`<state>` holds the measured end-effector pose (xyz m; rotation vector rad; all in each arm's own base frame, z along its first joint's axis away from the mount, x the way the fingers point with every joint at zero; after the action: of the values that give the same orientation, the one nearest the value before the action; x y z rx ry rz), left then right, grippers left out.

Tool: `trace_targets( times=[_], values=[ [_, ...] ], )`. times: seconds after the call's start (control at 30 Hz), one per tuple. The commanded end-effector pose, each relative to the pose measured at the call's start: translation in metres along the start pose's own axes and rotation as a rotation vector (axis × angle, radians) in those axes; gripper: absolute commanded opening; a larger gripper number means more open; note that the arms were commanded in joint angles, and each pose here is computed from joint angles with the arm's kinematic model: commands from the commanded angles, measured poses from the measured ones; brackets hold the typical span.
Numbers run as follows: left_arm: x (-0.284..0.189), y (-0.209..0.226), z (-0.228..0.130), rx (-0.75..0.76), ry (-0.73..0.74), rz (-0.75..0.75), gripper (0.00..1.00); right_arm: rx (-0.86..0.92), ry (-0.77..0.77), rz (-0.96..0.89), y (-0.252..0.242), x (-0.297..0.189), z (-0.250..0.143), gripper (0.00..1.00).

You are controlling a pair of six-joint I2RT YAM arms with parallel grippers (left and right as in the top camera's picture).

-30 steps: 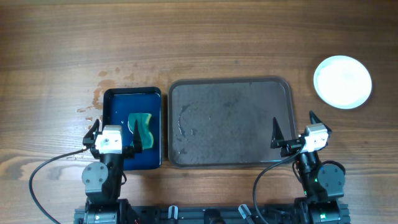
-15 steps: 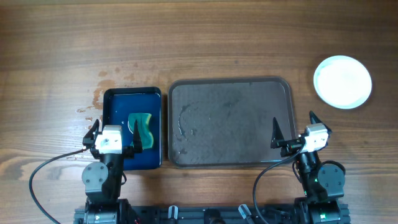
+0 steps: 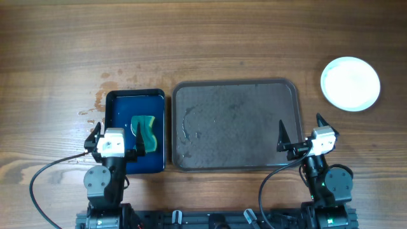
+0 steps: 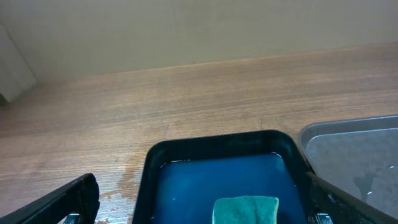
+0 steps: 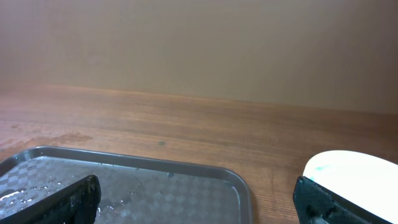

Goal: Clean dirty plates on tray and stack at the side

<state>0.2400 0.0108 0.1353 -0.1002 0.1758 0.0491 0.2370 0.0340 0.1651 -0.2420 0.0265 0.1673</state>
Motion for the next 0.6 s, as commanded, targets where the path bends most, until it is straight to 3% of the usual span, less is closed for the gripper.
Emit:
trace_targets(
  times=[0.0, 0.27, 0.57],
  values=[
    [-0.001, 0.004, 0.003, 0.023, -0.015, 0.021, 1.0, -0.019, 0.002, -0.005, 0.0, 0.0, -0.001, 1.0],
    [-0.009, -0.013, 0.023, 0.015, -0.113, -0.076, 1.0, -0.018, 0.002, -0.005, 0.0, 0.0, -0.001, 1.0],
    [-0.009, -0.017, 0.021, -0.246, -0.09, -0.108, 1.0, -0.019, 0.002, -0.005, 0.0, 0.0, -0.001, 1.0]
  ],
)
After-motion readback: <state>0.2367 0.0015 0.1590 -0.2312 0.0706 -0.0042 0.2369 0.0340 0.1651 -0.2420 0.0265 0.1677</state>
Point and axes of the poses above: each gripper's point midway between its finger pads, its own x axis out along the fingers, its own y axis along the line the jaws close on, z = x × y, the point moved 1 cm from there along -x, back along the fingers, and after that the axes turned 12 degrees about -x, right-handed, at the moved point
